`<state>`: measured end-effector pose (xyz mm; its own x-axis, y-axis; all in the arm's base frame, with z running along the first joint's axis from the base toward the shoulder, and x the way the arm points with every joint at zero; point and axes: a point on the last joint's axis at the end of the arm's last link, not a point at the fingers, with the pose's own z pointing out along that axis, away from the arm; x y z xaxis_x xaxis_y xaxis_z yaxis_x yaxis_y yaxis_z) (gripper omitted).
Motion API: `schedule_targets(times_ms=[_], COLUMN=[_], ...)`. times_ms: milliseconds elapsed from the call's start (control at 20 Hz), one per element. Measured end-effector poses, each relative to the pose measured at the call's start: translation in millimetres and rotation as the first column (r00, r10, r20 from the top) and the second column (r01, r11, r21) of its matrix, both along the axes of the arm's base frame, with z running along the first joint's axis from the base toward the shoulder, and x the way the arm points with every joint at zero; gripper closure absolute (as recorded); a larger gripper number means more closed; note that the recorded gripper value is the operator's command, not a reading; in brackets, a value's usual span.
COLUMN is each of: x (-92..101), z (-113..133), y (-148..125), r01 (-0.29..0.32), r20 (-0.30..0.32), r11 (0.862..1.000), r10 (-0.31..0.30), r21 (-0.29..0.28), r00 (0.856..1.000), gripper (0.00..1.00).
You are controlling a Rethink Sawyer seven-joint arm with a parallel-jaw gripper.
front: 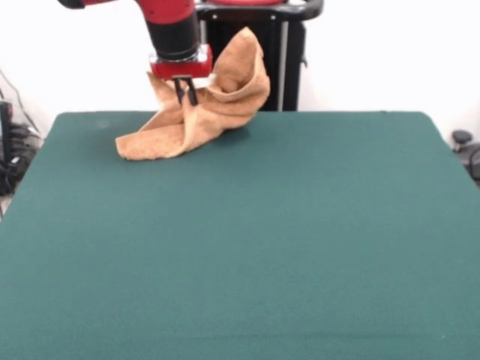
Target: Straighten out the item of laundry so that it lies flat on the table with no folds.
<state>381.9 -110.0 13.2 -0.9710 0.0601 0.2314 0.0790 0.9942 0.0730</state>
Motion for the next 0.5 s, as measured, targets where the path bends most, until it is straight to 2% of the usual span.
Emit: schedule_targets(times_ms=[500], x=[33.1], z=[-8.2], y=[6.4], r01=[-0.014], r20=[0.002], r11=[1.000], r10=[0.014], r21=[-0.024], r00=[1.000], gripper=[1.00])
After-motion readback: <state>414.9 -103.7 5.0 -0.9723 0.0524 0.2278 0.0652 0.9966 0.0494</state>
